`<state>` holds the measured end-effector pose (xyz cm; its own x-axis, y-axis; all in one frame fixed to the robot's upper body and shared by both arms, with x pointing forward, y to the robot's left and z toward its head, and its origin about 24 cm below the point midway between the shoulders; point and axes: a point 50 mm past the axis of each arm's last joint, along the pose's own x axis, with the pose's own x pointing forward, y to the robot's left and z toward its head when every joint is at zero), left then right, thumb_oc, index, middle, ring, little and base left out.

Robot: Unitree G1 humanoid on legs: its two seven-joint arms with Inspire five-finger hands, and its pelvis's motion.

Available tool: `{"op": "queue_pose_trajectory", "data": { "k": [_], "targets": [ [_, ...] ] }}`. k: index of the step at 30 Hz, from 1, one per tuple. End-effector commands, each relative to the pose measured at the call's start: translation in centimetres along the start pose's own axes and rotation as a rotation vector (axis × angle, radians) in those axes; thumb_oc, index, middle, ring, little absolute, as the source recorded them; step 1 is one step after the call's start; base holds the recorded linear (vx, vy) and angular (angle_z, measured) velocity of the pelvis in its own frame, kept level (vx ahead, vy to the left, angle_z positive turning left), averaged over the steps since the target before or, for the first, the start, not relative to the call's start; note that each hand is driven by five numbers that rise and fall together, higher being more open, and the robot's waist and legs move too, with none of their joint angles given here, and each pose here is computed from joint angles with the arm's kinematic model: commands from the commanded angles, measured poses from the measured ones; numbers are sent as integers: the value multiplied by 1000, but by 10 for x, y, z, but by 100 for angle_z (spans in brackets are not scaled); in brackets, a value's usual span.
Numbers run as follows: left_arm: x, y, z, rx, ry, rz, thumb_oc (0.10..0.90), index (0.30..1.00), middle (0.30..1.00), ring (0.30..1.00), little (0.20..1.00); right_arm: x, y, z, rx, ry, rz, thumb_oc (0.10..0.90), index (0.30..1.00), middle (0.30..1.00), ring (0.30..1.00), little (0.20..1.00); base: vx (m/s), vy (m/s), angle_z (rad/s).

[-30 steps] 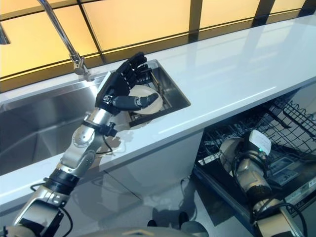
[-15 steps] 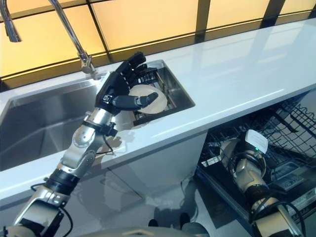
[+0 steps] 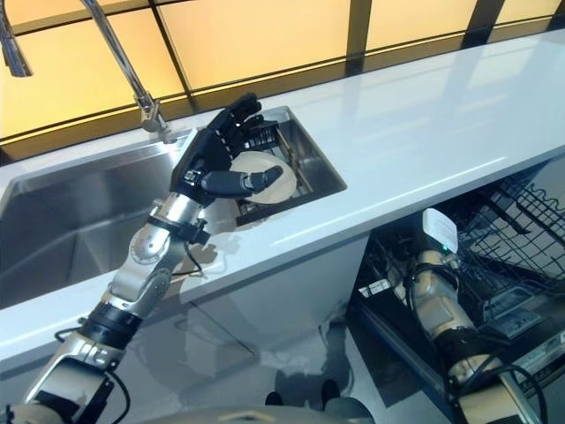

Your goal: Pick up plates and place into dishwasher.

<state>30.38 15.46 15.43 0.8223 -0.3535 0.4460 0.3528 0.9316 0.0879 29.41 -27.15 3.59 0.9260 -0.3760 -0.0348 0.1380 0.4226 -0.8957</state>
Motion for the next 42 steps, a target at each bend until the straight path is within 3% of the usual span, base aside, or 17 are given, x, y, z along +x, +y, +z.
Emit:
{"op": "queue_pose_trajectory", "data": {
  "k": [1,13,20,28,32,39,42],
  "targets": [
    [20,-3,43,49,-229,-47,800,900,900,900,900,18,-56,15,-16,-118,-224,800,900,900,900,900,0,0,0],
    [12,3,41,95,-223,-28,800,900,900,900,900,3,-88,3,-36,-157,-349,800,900,900,900,900,0,-6,-6],
    [5,12,43,191,-205,-5,800,900,900,900,900,-16,-119,8,-7,-255,-552,800,900,900,900,900,-8,-14,-5],
    [0,40,49,602,-131,-19,800,900,900,900,900,-35,-144,12,12,-360,-649,800,900,900,900,900,-3,-8,-7],
    [0,82,57,1052,14,-66,800,900,900,900,900,-41,-156,14,-17,-407,-650,800,900,900,900,900,2,-4,-2],
    [17,99,65,1356,121,-140,800,900,900,900,900,-36,-157,20,-19,-435,-600,800,900,900,900,900,7,-6,1],
    [21,99,65,1393,131,-155,800,900,900,900,900,-35,-156,25,-16,-445,-590,800,900,900,900,900,6,-6,1]
  ]
}}
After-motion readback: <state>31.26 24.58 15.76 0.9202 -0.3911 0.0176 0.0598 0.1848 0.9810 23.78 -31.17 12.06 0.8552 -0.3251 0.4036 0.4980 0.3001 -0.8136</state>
